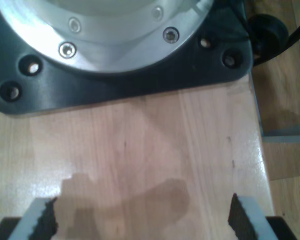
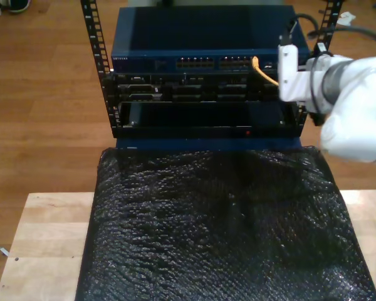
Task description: Grab the cable and plug it in
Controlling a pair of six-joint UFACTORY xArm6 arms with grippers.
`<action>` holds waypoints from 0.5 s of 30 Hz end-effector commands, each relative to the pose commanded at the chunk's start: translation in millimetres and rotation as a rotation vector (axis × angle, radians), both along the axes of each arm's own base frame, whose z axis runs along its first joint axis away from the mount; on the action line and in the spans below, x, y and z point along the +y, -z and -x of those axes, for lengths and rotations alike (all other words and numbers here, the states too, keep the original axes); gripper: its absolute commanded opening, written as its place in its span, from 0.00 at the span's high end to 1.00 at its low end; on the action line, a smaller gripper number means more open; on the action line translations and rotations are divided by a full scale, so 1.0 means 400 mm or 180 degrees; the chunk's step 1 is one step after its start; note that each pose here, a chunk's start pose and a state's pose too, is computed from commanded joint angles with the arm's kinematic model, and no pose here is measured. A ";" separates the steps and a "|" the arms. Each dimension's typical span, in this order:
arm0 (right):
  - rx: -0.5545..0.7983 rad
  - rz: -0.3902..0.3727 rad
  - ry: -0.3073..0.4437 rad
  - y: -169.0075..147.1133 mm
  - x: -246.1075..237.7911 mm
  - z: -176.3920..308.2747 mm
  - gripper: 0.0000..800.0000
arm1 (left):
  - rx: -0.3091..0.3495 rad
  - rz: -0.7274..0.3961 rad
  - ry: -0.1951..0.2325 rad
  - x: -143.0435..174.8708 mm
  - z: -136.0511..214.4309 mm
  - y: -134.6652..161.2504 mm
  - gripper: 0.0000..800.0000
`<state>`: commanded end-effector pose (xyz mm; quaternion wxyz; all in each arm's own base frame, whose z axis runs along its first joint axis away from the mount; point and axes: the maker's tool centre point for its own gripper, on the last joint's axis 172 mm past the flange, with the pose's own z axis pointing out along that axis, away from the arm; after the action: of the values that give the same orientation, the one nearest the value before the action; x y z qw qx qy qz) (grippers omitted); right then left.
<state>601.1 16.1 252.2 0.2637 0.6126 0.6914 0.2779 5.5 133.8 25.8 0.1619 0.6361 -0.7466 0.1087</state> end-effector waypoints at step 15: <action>0.0921 0.0030 -0.0067 0.010 -0.227 0.246 0.02 | 0.0000 0.0000 0.0000 0.000 0.000 0.000 0.00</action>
<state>502.6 -74.5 248.1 0.1613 0.6378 0.7298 0.1862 5.5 133.8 25.8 0.1619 0.6361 -0.7466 0.1087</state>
